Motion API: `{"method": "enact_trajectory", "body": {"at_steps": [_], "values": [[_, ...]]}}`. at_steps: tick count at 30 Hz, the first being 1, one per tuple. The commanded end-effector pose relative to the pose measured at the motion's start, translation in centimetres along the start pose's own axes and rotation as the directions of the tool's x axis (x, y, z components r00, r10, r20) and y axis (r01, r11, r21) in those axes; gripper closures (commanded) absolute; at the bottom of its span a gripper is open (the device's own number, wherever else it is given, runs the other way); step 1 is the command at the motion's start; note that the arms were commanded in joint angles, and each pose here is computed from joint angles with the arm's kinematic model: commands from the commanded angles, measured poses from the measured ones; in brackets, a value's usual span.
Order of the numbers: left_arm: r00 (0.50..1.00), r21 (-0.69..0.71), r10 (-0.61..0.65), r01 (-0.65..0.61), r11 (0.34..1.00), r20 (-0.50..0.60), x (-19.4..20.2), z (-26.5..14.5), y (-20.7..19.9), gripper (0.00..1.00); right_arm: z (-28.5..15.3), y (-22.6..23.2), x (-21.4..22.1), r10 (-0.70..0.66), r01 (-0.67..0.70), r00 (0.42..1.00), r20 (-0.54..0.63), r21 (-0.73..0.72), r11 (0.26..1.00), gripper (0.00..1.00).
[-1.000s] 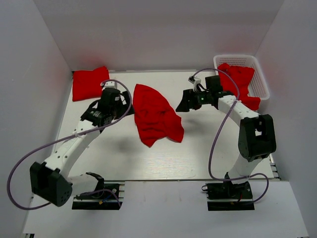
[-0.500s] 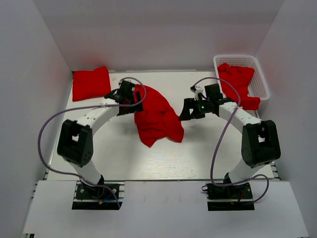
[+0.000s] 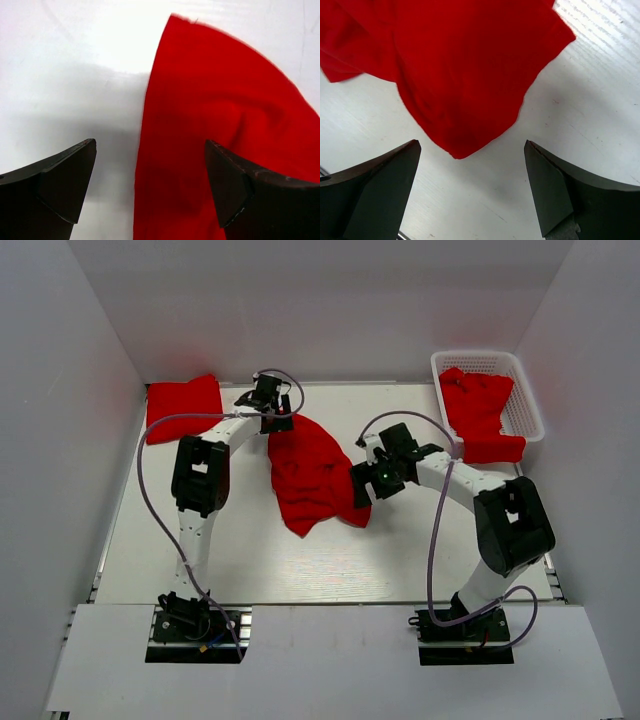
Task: Fold and stack the t-shirts
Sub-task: Flatten out the tshirt
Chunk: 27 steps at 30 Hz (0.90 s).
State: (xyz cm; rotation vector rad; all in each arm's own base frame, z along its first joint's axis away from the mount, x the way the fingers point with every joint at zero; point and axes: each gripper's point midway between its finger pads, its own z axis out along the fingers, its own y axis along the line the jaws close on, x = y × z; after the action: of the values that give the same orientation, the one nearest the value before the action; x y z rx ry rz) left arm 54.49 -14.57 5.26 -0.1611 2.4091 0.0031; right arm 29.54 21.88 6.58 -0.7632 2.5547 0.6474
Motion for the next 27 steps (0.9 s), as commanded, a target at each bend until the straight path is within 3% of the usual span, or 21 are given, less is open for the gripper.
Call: {"method": "enact_trajectory", "body": {"at_steps": [1, 7, 9, 12, 13, 15, 16, 20, 24, 27], "values": [[0.995, 0.045, 0.052, -0.056, 0.997, 0.083, -3.5, 0.6, -1.7, 0.01, 1.0, -0.6, 1.4, -0.072, 0.076, 0.996, -0.056, 0.07, 0.995, 0.1], [0.996, 0.099, 0.086, -0.087, 0.991, 0.017, -0.5, 3.4, -2.7, 0.01, 2.6, -0.6, 1.5, -0.113, 0.119, 0.991, -0.066, 0.089, 0.989, 0.1], [0.996, 0.13, 0.091, -0.089, 0.988, -0.01, 1.1, 4.0, -2.9, 0.06, 3.7, -1.0, 1.5, -0.089, 0.096, 0.993, -0.074, 0.105, 0.99, 0.1], [0.995, 0.158, 0.101, -0.098, 0.983, -0.013, 1.7, 3.6, -3.1, 0.35, 4.4, -1.5, 0.8, -0.08, 0.086, 0.996, -0.049, 0.128, 0.988, 0.1], [0.993, 0.178, 0.115, -0.11, 0.978, -0.016, 2.0, 3.7, -3.4, 0.52, 4.5, -1.5, 0.4, -0.081, 0.084, 0.996, -0.034, 0.13, 0.988, 0.1], [0.993, 0.194, 0.114, -0.109, 0.975, -0.012, 2.1, 3.3, -3.5, 0.7, 4.8, -1.6, 0.4, -0.072, 0.074, 0.997, -0.022, 0.134, 0.988, 0.1], [0.994, 0.207, 0.112, -0.108, 0.972, -0.005, 2.0, 3.2, -3.8, 0.98, 4.8, -1.7, 0.4, -0.075, 0.077, 0.997, -0.017, 0.135, 0.988, 0.12], [0.993, 0.217, 0.109, -0.115, 0.969, 0.039, 0.6, 1.8, -3.8, 1.0, 3.2, -1.6, -1.2, -0.079, 0.069, 0.995, 0.054, 0.163, 0.984, 1.0], [0.976, 0.192, 0.051, -0.093, 0.977, 0.211, -4.4, -2.5, -2.7, 1.0, -0.2, -2.6, -4.1, -0.056, 0.002, 0.979, 0.195, 0.265, 0.964, 1.0], [0.921, 0.183, -0.024, -0.051, 0.982, 0.388, -9.3, -8.3, -1.7, 1.0, -4.0, -4.5, -6.9, -0.044, -0.079, 0.948, 0.314, 0.369, 0.926, 1.0]]}}
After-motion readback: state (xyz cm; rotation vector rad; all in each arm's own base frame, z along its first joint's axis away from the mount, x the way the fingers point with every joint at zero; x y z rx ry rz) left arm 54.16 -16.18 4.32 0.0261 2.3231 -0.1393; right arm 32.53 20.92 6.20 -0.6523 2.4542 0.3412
